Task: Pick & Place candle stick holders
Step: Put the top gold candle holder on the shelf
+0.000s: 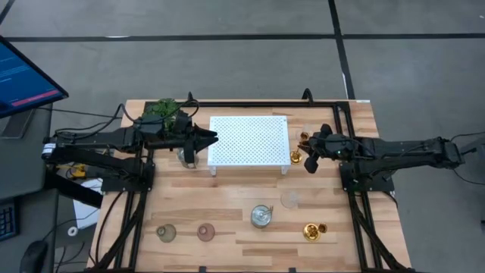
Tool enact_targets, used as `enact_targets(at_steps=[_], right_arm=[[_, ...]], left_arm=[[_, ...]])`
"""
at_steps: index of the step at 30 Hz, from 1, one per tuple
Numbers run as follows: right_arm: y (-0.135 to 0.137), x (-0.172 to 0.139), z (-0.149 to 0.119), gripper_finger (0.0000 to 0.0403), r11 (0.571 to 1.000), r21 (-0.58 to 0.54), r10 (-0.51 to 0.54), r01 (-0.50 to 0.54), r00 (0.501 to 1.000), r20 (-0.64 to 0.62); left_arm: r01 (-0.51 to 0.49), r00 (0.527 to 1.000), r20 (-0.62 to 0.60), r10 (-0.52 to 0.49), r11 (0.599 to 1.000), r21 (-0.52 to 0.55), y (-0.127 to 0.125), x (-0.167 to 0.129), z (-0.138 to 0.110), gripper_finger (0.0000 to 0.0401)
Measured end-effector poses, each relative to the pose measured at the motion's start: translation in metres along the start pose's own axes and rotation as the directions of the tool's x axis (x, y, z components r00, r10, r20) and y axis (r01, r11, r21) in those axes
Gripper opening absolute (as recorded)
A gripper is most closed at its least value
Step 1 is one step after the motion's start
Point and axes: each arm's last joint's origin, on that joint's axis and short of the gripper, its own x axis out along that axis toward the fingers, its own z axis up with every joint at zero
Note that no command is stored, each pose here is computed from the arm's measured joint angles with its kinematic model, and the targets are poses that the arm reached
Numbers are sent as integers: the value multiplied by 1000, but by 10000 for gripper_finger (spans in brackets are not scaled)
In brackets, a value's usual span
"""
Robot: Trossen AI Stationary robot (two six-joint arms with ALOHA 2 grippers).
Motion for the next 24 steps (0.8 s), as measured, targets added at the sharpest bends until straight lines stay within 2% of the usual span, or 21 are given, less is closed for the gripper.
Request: enact_targets(at_steps=[2,12,17,24], right_arm=[[0,0,0,12,1000,5,0,0,1000,-1],[-2,-8,7,6,998,52,-18,20,999,-39],[-6,-26,28,4,998,56,-39,42,997,-65],[-20,-68,66,1,989,90,-104,115,987,-122]], left_arm=[[0,1000,0,0,1000,0,0,0,0,146],[0,1000,1,0,1000,0,0,0,0,146],[-15,1000,-25,15,1000,3,2,7,-5,146],[-45,995,-93,46,999,19,7,26,-17,146]])
